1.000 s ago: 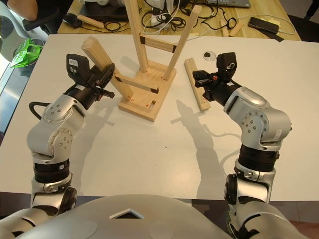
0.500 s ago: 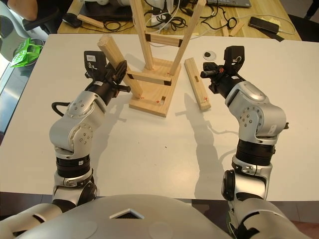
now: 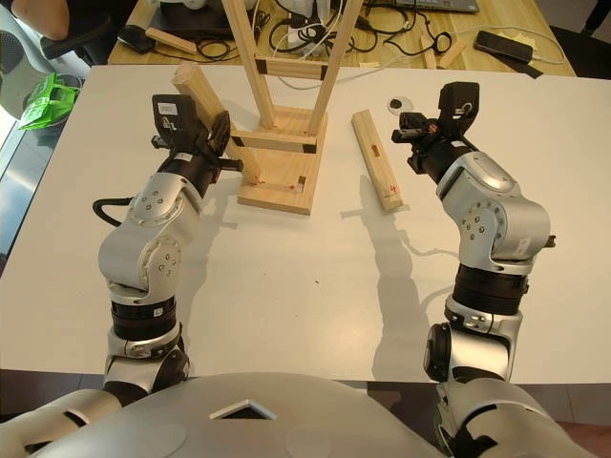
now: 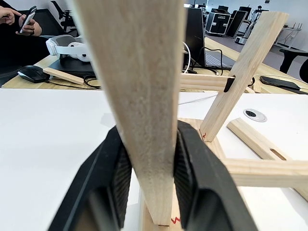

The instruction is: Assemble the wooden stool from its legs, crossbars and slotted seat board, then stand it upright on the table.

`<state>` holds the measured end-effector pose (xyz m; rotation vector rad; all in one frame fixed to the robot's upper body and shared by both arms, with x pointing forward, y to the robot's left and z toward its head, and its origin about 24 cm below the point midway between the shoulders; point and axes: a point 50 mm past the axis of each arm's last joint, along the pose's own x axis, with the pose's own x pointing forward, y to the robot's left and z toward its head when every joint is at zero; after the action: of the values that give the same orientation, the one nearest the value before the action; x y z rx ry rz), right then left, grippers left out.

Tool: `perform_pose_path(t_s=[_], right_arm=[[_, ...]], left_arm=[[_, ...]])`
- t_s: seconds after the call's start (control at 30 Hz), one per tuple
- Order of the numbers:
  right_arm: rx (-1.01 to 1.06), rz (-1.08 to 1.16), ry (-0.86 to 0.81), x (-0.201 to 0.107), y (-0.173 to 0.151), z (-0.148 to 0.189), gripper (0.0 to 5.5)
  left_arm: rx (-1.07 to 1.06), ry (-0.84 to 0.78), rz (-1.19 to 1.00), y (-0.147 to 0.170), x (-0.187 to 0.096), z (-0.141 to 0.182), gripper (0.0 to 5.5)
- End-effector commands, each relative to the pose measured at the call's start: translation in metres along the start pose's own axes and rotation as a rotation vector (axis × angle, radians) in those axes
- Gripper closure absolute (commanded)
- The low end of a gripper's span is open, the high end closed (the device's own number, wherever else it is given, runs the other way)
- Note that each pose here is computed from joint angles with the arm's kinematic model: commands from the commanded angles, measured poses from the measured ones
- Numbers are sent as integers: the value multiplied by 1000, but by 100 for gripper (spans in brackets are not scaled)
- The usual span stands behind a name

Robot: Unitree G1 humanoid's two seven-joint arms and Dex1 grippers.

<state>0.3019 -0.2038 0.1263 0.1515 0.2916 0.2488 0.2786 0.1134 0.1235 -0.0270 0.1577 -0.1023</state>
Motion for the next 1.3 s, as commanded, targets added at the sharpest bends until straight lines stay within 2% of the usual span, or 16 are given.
perform_pose_path(t_s=[0.03,0.23,0.43,0.63,0.7,0.8,1.0,1.2,1.3], right_arm=[[-9,1,-3,1,1,0,550],[-25,2,12,0,2,-4,550],[-13,-65,72,-6,-11,-10,550],[-57,-198,230,-18,-38,-34,445],[-51,-233,286,-21,-44,-41,423],[-27,-236,345,-23,-47,-47,423],[-37,-235,473,-25,-50,-53,329],[-63,-131,619,-17,-43,-63,329],[-77,-108,642,-7,-40,-65,329]], left_arm=[[2,-58,107,12,-2,5,367],[5,-313,26,-2,-12,37,281],[-11,-465,-13,-1,-28,52,193],[37,-587,33,6,-32,74,105],[49,-587,68,14,-28,74,99],[61,-605,117,26,-24,78,99],[44,-641,167,35,-20,85,99],[23,-652,173,33,-20,87,99],[22,-653,174,33,-19,87,99]])
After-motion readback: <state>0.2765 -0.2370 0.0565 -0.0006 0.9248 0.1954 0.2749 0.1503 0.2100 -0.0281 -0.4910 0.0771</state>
